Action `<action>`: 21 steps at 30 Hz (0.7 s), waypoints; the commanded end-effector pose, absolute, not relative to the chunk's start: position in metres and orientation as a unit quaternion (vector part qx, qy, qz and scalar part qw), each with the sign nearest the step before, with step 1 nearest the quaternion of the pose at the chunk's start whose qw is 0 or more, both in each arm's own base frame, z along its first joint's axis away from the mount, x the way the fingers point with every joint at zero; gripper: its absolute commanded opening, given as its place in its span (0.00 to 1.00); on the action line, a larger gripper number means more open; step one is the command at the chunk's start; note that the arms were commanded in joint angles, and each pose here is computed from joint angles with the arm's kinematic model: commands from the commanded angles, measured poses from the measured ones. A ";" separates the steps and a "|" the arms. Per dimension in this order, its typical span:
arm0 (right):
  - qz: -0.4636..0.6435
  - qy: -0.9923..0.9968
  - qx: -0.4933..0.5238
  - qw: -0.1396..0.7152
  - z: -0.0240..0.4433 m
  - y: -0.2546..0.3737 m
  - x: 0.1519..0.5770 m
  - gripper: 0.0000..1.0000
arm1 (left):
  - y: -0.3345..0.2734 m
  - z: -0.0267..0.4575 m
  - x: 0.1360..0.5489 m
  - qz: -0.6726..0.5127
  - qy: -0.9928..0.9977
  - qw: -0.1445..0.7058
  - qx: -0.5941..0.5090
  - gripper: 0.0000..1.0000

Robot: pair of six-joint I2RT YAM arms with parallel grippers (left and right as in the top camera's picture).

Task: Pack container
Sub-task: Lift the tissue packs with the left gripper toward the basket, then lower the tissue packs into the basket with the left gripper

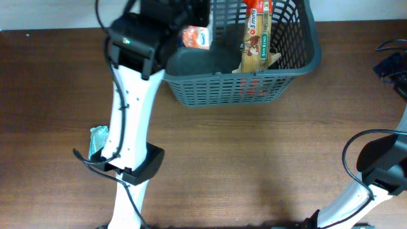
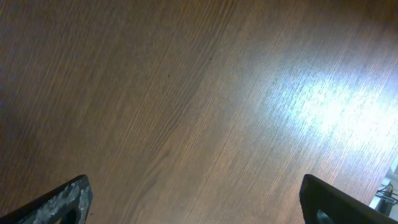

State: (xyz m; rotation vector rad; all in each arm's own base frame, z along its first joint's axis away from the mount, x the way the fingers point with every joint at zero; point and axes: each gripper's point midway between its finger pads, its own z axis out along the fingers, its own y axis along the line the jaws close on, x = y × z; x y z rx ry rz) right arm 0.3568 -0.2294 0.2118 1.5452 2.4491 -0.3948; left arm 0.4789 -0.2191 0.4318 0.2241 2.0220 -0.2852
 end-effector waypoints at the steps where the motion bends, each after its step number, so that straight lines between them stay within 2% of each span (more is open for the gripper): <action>1: -0.137 0.833 0.525 0.108 0.211 -0.232 0.355 0.99 | -0.215 0.435 0.481 -0.070 0.837 0.533 0.104 0.02; 12: -0.137 0.833 0.525 0.108 0.211 -0.232 0.355 0.99 | -0.221 0.335 0.534 -0.034 0.884 0.454 0.107 0.02; 14: -0.137 0.833 0.525 0.108 0.211 -0.232 0.355 0.99 | -0.222 0.317 0.542 -0.030 0.890 0.442 0.107 0.05; 21: -0.137 0.833 0.525 0.108 0.211 -0.232 0.355 0.99 | -0.226 0.237 0.553 -0.018 0.922 0.372 0.108 0.06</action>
